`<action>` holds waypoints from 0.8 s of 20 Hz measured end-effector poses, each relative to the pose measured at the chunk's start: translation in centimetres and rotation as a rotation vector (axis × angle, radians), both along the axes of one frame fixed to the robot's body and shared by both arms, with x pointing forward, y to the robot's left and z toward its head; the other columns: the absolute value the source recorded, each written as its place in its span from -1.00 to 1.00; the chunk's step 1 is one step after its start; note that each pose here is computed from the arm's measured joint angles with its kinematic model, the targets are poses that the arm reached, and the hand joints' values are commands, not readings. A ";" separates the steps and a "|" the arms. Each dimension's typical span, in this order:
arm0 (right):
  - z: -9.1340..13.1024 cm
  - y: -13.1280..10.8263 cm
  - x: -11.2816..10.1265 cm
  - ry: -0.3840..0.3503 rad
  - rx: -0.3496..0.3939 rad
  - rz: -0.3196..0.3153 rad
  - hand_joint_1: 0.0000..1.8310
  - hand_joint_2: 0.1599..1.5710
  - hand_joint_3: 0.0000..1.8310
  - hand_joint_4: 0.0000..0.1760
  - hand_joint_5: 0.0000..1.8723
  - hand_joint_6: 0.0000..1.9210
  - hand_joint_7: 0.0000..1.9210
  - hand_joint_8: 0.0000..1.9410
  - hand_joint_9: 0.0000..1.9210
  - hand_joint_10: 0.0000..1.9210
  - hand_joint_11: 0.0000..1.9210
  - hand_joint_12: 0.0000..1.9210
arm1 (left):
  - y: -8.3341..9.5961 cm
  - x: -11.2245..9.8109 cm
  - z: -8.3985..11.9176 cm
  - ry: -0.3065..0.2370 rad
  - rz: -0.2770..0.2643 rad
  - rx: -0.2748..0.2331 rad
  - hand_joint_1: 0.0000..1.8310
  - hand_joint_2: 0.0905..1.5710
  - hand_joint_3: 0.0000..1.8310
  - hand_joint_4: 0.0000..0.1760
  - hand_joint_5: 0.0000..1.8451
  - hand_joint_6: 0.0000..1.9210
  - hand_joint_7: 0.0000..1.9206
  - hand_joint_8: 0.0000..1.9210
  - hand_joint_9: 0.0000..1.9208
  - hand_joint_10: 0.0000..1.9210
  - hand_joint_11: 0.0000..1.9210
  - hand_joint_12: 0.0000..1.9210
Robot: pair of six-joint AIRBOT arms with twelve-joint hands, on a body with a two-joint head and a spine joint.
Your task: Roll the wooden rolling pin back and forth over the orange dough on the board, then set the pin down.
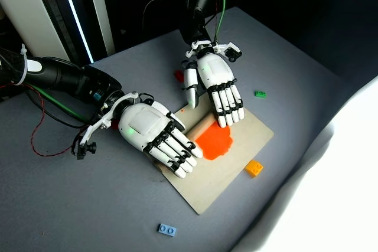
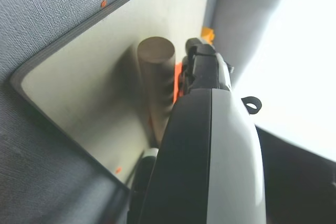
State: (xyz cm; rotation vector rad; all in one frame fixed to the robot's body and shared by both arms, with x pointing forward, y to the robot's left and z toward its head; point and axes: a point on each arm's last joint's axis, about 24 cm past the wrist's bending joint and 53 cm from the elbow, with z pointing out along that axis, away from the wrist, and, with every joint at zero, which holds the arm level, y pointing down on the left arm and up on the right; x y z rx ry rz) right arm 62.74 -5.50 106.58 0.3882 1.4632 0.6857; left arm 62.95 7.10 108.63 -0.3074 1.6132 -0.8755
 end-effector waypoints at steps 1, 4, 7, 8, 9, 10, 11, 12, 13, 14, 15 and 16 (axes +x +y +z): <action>0.0 0.0 0.0 0.001 0.000 0.000 -1.00 0.98 -1.00 -1.00 -0.68 -0.99 -0.63 -0.99 -0.72 -0.98 -1.00 -0.33 | 0.0 0.0 -0.1 0.003 0.000 0.002 -1.00 0.92 -1.00 -1.00 -0.77 -0.99 -0.76 -0.99 -0.81 -0.98 -1.00 -0.54; -0.2 -0.1 -0.2 0.007 -0.001 -0.004 -1.00 1.00 -0.99 -1.00 -0.68 -0.98 -0.62 -0.99 -0.73 -0.98 -1.00 -0.38 | 0.0 -0.3 -0.1 0.006 -0.002 0.005 -1.00 0.91 -1.00 -1.00 -0.78 -0.99 -0.77 -1.00 -0.80 -0.99 -1.00 -0.46; -0.3 -0.1 -0.3 0.012 -0.002 -0.007 -1.00 0.98 -1.00 -1.00 -0.67 -0.98 -0.62 -0.99 -0.74 -0.99 -1.00 -0.54 | -0.1 -0.5 -0.3 0.012 -0.009 0.010 -1.00 0.90 -1.00 -1.00 -0.80 -1.00 -0.77 -1.00 -0.82 -1.00 -1.00 -0.58; -0.4 -0.2 -0.3 0.013 -0.005 -0.008 -1.00 0.98 -1.00 -1.00 -0.66 -0.98 -0.62 -0.99 -0.74 -0.99 -1.00 -0.59 | 0.0 -0.5 -0.2 0.010 -0.009 0.014 -1.00 0.90 -1.00 -1.00 -0.80 -1.00 -0.78 -1.00 -0.82 -0.99 -1.00 -0.58; -0.5 -0.2 -0.3 0.015 -0.005 -0.010 -1.00 0.97 -1.00 -1.00 -0.66 -0.98 -0.62 -1.00 -0.75 -0.99 -1.00 -0.60 | 0.2 -0.5 -0.1 0.008 -0.005 0.015 -1.00 0.90 -1.00 -1.00 -0.80 -1.00 -0.77 -1.00 -0.82 -0.99 -1.00 -0.58; -0.4 -0.3 -0.3 0.014 -0.005 -0.012 -1.00 0.97 -1.00 -1.00 -0.65 -0.97 -0.61 -0.99 -0.74 -0.99 -1.00 -0.56 | 0.3 -0.4 0.0 0.005 0.000 0.014 -1.00 0.90 -1.00 -1.00 -0.80 -1.00 -0.77 -1.00 -0.81 -0.99 -1.00 -0.58; -0.4 -0.3 -0.3 0.015 -0.005 -0.013 -1.00 0.98 -1.00 -1.00 -0.67 -0.98 -0.62 -1.00 -0.76 -1.00 -1.00 -0.57 | 0.3 -0.4 -0.1 0.006 -0.001 0.014 -1.00 0.91 -1.00 -1.00 -0.78 -0.99 -0.76 -1.00 -0.80 -0.99 -1.00 -0.56; -0.4 -0.3 -0.3 0.015 -0.005 -0.013 -1.00 0.98 -1.00 -1.00 -0.68 -0.99 -0.63 -1.00 -0.75 -1.00 -1.00 -0.57 | 0.3 -0.4 -0.1 0.008 -0.003 0.015 -1.00 0.91 -1.00 -1.00 -0.78 -0.99 -0.76 -1.00 -0.79 -0.99 -1.00 -0.56; -0.4 -0.3 -0.3 0.015 -0.005 -0.013 -1.00 0.99 -1.00 -1.00 -0.68 -0.99 -0.64 -1.00 -0.74 -0.99 -1.00 -0.54 | 0.3 -0.4 -0.1 0.008 -0.003 0.015 -1.00 0.91 -1.00 -1.00 -0.77 -0.99 -0.75 -1.00 -0.78 -0.99 -1.00 -0.52; -0.5 -0.3 -0.3 0.016 -0.005 -0.014 -1.00 0.99 -1.00 -1.00 -0.68 -0.99 -0.63 -1.00 -0.74 -0.99 -1.00 -0.50 | 0.3 -0.4 -0.1 0.007 -0.003 0.015 -1.00 0.91 -1.00 -1.00 -0.76 -0.99 -0.73 -0.99 -0.77 -0.99 -1.00 -0.47; -0.5 -0.3 -0.3 0.016 -0.005 -0.015 -1.00 0.99 -1.00 -1.00 -0.69 -0.99 -0.64 -1.00 -0.75 -0.99 -1.00 -0.49 | 0.2 -0.4 -0.1 0.007 -0.003 0.015 -1.00 0.91 -1.00 -1.00 -0.76 -0.99 -0.73 -1.00 -0.77 -0.99 -1.00 -0.45; -0.5 -0.4 -0.3 0.017 -0.006 -0.015 -1.00 0.99 -1.00 -1.00 -0.70 -0.99 -0.65 -1.00 -0.75 -1.00 -1.00 -0.49 | 0.2 -0.4 -0.1 0.007 -0.003 0.015 -1.00 0.90 -1.00 -1.00 -0.75 -0.99 -0.72 -1.00 -0.76 -0.99 -1.00 -0.42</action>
